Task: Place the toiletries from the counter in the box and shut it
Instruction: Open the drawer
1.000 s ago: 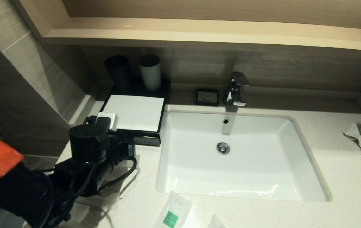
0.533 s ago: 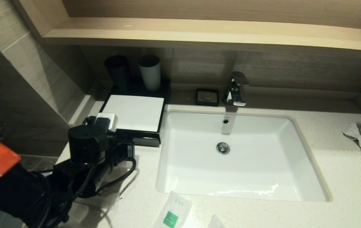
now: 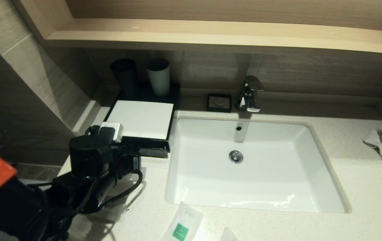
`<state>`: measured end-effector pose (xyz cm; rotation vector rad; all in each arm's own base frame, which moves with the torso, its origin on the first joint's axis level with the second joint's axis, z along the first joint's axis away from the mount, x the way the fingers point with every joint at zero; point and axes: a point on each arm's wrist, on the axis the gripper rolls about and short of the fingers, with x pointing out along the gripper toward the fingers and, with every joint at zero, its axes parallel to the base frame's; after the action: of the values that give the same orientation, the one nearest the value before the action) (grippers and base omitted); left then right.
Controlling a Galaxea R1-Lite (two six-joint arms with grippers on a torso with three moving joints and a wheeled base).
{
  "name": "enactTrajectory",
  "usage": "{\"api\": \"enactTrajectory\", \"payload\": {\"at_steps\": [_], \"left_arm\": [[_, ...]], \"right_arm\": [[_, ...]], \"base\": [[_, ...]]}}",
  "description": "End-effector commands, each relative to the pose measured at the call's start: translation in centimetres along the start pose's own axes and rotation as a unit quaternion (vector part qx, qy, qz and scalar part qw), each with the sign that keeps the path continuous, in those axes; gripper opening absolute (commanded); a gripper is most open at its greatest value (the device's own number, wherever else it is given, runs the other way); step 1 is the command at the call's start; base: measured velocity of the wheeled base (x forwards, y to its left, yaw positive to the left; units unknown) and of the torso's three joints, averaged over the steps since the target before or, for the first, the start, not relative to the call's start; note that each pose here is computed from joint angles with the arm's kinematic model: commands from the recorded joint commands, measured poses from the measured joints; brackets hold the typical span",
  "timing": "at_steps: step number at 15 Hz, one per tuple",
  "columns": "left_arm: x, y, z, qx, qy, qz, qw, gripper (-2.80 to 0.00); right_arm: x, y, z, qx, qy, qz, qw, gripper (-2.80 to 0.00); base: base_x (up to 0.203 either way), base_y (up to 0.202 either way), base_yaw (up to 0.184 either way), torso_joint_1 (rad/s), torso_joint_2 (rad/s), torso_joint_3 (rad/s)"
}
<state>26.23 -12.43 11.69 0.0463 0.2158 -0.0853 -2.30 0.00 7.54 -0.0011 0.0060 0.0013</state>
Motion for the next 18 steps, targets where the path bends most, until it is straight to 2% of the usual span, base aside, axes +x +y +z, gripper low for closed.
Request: {"api": "enactTrajectory", "payload": {"at_steps": [1, 18], "left_arm": [[-0.2, 0.1, -0.1, 0.000, 0.001, 0.002, 1.0000, -2.80], [-3.1, 1.1, -1.0, 0.006, 0.016, 0.000, 0.9998, -2.80]], "right_arm": [[0.0, 0.0, 0.0, 0.000, 0.000, 0.000, 1.000, -2.80], [0.0, 0.0, 0.0, 0.000, 0.000, 0.000, 1.000, -2.80]], "base": [[0.000, 0.000, 0.000, 0.000, 0.00, 0.000], [0.000, 0.000, 0.000, 0.000, 0.00, 0.000]]}}
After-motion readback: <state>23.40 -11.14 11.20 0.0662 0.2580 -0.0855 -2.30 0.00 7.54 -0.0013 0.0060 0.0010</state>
